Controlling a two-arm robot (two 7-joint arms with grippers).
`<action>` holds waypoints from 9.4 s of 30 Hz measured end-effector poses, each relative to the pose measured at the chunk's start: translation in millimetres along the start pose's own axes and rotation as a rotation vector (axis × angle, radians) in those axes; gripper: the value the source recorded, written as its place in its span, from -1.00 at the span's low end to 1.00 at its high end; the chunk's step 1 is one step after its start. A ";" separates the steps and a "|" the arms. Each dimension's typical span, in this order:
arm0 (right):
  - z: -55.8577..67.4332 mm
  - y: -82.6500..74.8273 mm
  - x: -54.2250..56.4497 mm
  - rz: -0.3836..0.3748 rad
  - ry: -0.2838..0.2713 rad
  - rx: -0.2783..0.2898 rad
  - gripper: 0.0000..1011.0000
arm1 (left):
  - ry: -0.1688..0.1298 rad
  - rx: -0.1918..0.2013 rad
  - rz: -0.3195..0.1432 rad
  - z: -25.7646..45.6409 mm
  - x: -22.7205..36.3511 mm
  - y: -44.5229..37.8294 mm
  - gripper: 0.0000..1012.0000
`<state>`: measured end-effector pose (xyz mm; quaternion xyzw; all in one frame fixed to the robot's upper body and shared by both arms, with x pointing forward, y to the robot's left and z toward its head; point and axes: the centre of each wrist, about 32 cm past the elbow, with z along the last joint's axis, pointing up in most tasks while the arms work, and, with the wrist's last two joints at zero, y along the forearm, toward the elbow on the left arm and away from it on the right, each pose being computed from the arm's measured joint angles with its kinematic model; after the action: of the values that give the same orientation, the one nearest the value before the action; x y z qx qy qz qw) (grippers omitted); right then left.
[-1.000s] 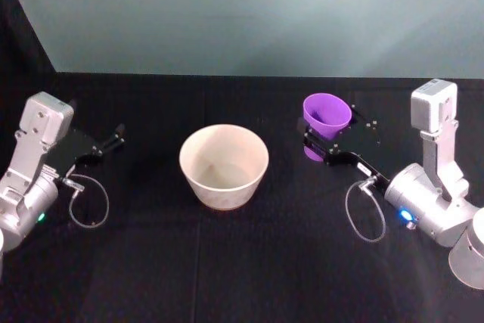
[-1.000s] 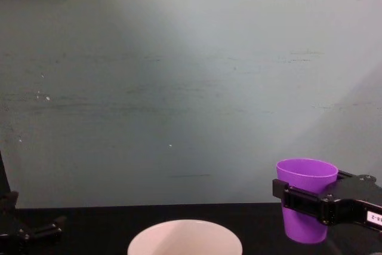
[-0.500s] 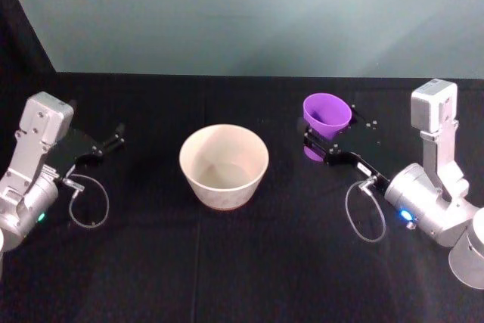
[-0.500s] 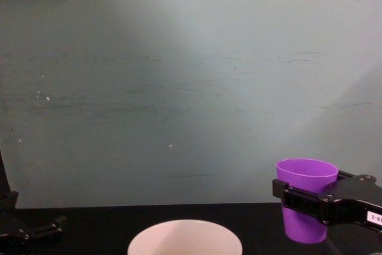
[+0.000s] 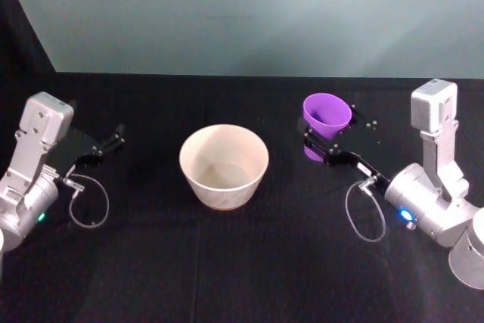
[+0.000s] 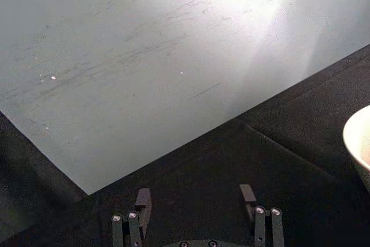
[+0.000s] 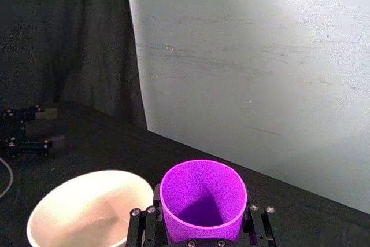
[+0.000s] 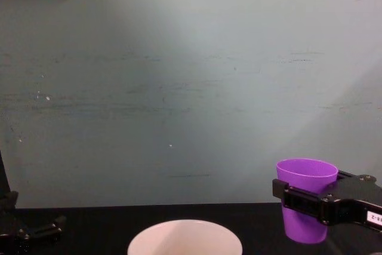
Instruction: Pick up the cup and pour the mung beans from the cup into the bowl.
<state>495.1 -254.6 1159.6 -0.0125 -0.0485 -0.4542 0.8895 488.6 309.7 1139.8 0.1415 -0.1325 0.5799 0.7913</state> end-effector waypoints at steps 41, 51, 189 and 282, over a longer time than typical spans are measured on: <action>71.1 34.0 -41.1 0.088 -0.809 -0.193 0.44 | 0.000 0.000 0.000 0.0 0.0 0.0 0.98; 89.1 51.1 -46.0 0.120 -0.939 -0.249 0.44 | 0.000 0.000 0.000 0.0 0.0 0.0 0.98; 75.4 83.5 -124.2 0.157 -1.636 -0.396 0.44 | 0.000 0.000 0.000 0.0 0.0 0.0 0.98; 74.9 81.5 -142.1 0.133 -1.853 -0.414 0.44 | 0.000 0.000 0.000 0.0 0.0 0.0 0.98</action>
<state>472.6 -87.1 1222.0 -0.5275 -0.6523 -0.2118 0.5013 488.6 309.7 1139.8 0.1415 -0.1324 0.5799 0.7913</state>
